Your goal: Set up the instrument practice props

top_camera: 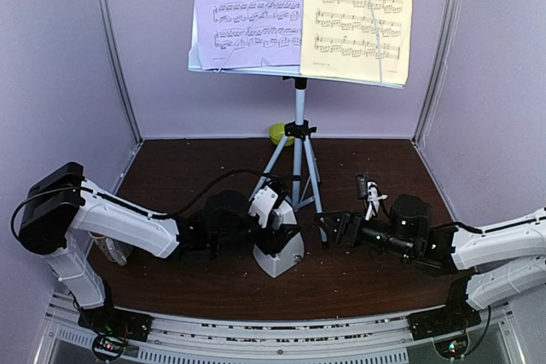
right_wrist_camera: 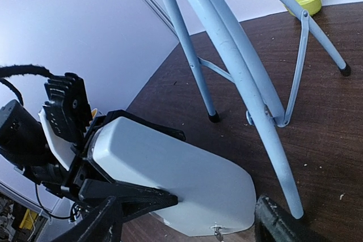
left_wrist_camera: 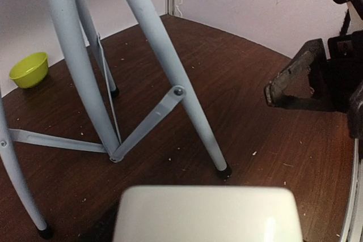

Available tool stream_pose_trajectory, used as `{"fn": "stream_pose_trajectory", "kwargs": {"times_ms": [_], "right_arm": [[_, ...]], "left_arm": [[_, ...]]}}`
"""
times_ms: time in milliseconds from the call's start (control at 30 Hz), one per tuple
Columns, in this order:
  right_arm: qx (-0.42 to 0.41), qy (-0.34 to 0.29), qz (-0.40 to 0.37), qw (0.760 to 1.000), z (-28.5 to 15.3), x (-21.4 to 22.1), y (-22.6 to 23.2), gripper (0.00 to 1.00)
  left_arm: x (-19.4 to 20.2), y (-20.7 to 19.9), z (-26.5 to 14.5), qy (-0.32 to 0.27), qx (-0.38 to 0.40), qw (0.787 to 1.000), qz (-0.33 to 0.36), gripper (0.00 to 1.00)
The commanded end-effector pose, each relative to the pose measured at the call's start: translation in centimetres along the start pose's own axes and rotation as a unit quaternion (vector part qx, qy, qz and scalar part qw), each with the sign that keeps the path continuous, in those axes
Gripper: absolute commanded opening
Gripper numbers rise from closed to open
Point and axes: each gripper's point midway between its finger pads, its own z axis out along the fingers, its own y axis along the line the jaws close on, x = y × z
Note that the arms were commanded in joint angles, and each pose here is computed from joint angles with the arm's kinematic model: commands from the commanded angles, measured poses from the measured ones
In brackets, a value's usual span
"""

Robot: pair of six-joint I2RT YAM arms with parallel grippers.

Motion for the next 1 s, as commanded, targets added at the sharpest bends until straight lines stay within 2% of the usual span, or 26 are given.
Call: {"fn": "stream_pose_trajectory", "kwargs": {"times_ms": [0, 67, 167, 233, 267, 533, 967], "right_arm": [[0.016, -0.006, -0.018, 1.0, 0.1, -1.4, 0.0, 0.84], [0.015, -0.008, -0.022, 1.0, 0.2, -1.9, 0.4, 0.87], [0.014, -0.006, -0.031, 0.999, 0.4, -2.5, 0.9, 0.9], [0.015, -0.005, -0.035, 0.999, 0.5, -2.7, 1.0, 0.9], [0.016, -0.003, -0.037, 0.999, 0.6, -2.8, 1.1, 0.91], [0.001, 0.015, -0.051, 0.999, 1.4, -3.2, 2.3, 0.91], [-0.052, 0.051, -0.017, 0.997, 4.8, -2.0, 4.5, 0.87]], "left_arm": [[-4.8, -2.6, 0.5, -0.046, 0.081, 0.996, 0.016, 0.36], [-4.2, -3.0, 0.8, -0.033, 0.092, 0.995, 0.025, 0.44], [-3.7, -3.2, 1.0, -0.025, 0.102, 0.994, 0.028, 0.63], [-3.9, -3.2, 0.7, -0.03, 0.104, 0.994, 0.03, 0.93], [-4.3, -3.2, 0.3, -0.036, 0.105, 0.993, 0.032, 0.97], [-5.8, -2.5, -4.0, -0.073, 0.101, 0.991, 0.055, 0.97], [-5.0, -1.0, -5.2, -0.064, 0.082, 0.992, 0.067, 0.75]]}}
